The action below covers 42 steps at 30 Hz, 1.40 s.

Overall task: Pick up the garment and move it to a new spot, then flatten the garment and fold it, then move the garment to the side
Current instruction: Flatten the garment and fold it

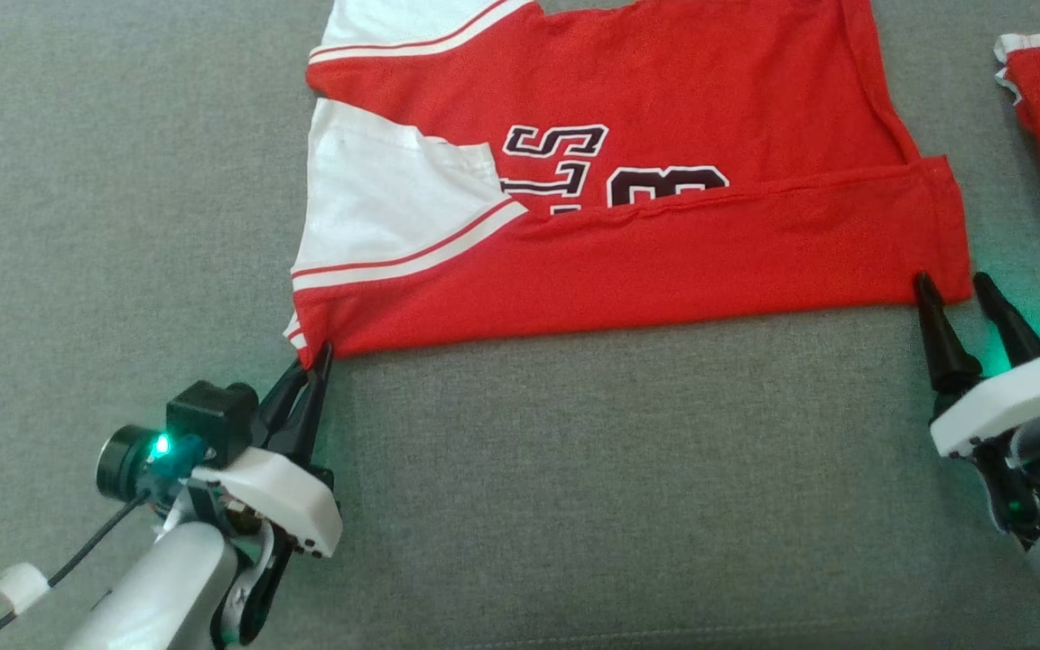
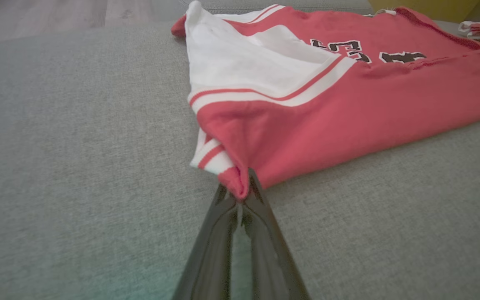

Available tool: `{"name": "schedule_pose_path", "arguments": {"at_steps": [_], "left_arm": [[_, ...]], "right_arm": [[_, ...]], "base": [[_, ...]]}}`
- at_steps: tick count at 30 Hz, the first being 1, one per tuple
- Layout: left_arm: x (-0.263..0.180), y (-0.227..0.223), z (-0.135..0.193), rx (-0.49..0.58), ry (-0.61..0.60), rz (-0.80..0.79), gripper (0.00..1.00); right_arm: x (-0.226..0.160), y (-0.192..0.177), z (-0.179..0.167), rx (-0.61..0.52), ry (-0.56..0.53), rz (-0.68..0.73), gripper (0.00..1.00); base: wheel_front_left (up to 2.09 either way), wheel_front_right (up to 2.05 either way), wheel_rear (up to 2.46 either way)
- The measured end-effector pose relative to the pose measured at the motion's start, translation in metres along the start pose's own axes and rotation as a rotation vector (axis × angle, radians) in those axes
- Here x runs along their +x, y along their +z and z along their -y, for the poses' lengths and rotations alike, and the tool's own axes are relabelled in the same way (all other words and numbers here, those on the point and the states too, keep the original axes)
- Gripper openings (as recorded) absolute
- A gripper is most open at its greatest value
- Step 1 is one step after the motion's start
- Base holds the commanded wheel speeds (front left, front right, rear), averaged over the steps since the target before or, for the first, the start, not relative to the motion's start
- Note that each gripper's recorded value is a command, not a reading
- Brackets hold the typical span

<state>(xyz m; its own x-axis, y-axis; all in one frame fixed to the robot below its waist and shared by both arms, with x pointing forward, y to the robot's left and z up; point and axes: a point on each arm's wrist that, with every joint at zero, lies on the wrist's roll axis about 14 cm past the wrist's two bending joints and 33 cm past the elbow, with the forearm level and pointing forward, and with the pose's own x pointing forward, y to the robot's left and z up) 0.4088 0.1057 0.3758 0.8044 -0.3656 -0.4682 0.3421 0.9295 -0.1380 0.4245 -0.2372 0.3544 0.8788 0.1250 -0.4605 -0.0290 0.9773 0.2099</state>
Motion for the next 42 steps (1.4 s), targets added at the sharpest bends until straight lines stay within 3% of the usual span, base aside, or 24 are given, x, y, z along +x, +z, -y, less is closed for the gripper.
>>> {"name": "schedule_pose_path", "arguments": {"at_steps": [1, 2, 13, 28, 29, 30, 31, 32, 38, 42], "left_arm": [[-0.001, 0.001, 0.000, 0.001, 0.001, 0.006, 0.00], [-0.002, 0.002, -0.001, 0.002, 0.003, 0.009, 0.00], [-0.028, 0.010, 0.009, -0.010, -0.003, 0.071, 0.00], [-0.081, -0.042, 0.029, -0.133, 0.016, -0.028, 0.00], [-0.082, -0.044, 0.030, -0.139, 0.016, -0.037, 0.00], [-0.082, -0.047, 0.031, -0.145, 0.009, -0.050, 0.00], [-0.082, -0.049, 0.034, -0.155, -0.004, -0.062, 0.44], [-0.082, -0.051, 0.036, -0.159, -0.014, -0.073, 1.00], [-0.077, -0.053, 0.034, -0.136, -0.026, -0.089, 1.00], [-0.061, -0.020, 0.016, -0.031, -0.030, -0.032, 1.00]], "right_arm": [[0.001, 0.001, -0.003, 0.001, 0.008, -0.001, 0.23], [0.002, 0.002, -0.006, 0.004, 0.017, -0.001, 0.00], [-0.022, 0.005, -0.007, -0.024, 0.048, 0.008, 0.00], [-0.092, -0.044, 0.000, 0.003, 0.053, -0.081, 0.00], [-0.094, -0.048, 0.001, 0.010, 0.051, -0.089, 0.22], [-0.096, -0.050, 0.001, 0.015, 0.048, -0.094, 0.73], [-0.096, -0.051, 0.001, 0.018, 0.048, -0.094, 1.00], [-0.096, -0.048, 0.000, 0.031, 0.047, -0.086, 1.00], [-0.095, -0.034, 0.001, 0.053, 0.048, -0.040, 1.00], [-0.094, -0.019, 0.009, 0.020, 0.037, 0.000, 1.00]], "base": [[0.00, 0.00, 0.00], [0.00, 0.00, 0.00], [0.00, 0.00, 0.00], [0.00, 0.00, 0.00], [0.00, 0.00, 0.00], [0.00, 0.00, 0.00], [0.00, 0.00, 0.00], [0.00, 0.00, 0.00], [0.00, 0.00, 0.00], [0.00, 0.00, 0.00]]}}
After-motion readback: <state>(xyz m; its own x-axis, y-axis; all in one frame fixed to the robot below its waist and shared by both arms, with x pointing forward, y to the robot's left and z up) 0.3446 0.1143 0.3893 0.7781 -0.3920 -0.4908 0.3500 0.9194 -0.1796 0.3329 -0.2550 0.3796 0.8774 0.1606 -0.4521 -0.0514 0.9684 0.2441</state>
